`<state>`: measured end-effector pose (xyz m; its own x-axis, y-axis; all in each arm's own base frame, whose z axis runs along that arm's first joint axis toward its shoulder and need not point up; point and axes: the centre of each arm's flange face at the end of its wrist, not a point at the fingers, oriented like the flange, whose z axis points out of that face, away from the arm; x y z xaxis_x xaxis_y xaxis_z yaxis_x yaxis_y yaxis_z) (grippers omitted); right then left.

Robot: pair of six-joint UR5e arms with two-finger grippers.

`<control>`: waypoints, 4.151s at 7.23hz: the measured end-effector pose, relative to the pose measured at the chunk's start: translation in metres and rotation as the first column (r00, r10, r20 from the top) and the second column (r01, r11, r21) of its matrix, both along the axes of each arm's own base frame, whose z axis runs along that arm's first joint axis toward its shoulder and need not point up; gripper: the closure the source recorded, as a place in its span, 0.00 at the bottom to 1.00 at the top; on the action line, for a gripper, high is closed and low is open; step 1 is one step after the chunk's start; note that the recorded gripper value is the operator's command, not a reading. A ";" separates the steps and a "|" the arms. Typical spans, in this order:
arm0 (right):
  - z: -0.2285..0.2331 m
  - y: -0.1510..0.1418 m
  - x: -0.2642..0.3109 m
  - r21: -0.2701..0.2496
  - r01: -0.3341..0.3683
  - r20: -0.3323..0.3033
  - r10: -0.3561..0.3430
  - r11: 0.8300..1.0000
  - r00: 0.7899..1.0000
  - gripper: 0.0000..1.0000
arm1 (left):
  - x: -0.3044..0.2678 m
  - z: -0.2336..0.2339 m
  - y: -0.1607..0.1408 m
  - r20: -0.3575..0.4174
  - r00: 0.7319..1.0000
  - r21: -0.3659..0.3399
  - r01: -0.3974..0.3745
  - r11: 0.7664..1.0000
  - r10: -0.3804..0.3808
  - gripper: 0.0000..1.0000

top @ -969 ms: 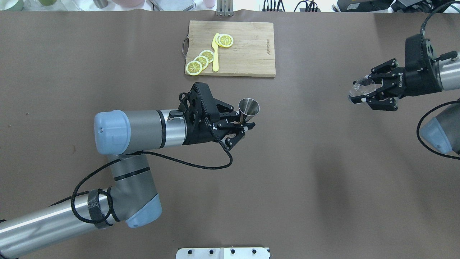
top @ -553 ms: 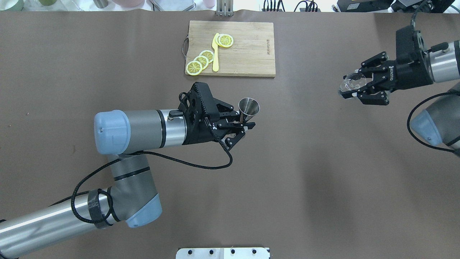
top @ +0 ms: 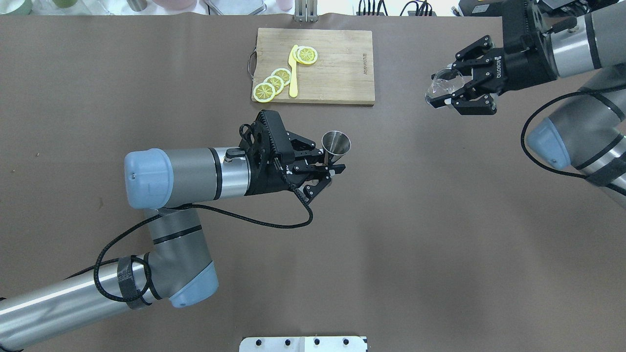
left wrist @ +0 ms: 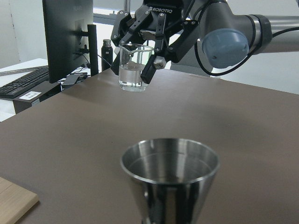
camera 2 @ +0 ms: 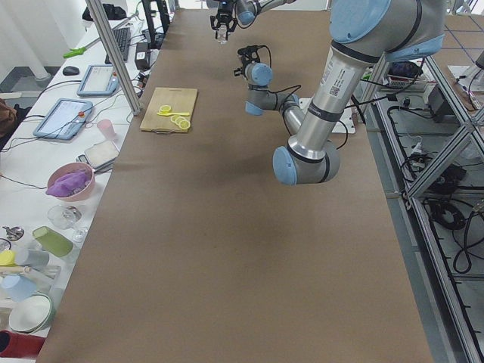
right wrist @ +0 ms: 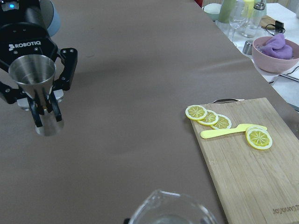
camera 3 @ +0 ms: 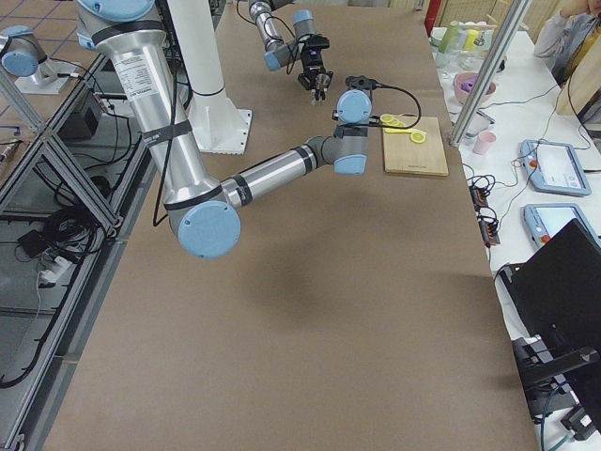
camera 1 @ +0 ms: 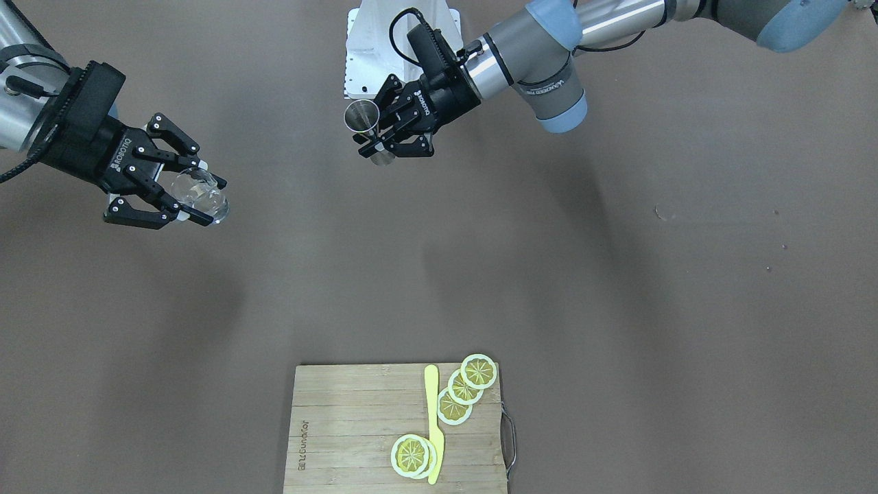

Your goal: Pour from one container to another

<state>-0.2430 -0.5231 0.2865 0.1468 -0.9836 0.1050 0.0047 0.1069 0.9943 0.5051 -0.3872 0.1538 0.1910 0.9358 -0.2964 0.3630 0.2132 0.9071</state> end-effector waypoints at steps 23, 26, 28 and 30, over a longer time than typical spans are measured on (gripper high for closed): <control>-0.136 0.069 -0.086 0.185 0.269 -0.386 -0.182 0.945 0.905 1.00 | 0.016 -0.004 -0.012 0.000 1.000 -0.011 0.015 1.000 -0.015 1.00; -0.144 0.062 -0.083 0.165 0.267 -0.389 -0.186 0.950 0.902 1.00 | 0.016 -0.004 -0.012 -0.001 1.000 -0.010 0.015 1.000 -0.015 1.00; -0.147 0.058 -0.079 0.147 0.261 -0.395 -0.185 0.954 0.900 1.00 | 0.016 -0.005 -0.012 -0.003 1.000 -0.009 0.015 1.000 -0.015 1.00; -0.155 0.054 -0.078 0.124 0.258 -0.405 -0.188 0.958 0.895 1.00 | 0.016 -0.004 -0.012 -0.002 1.000 -0.009 0.015 1.000 -0.015 1.00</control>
<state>-0.3208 -0.4689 0.1312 -0.0837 -0.9928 -0.0860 0.3949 -0.1122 0.9119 0.5213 -0.3989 0.1493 0.2039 0.9302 -0.3052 0.3682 0.2160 0.9043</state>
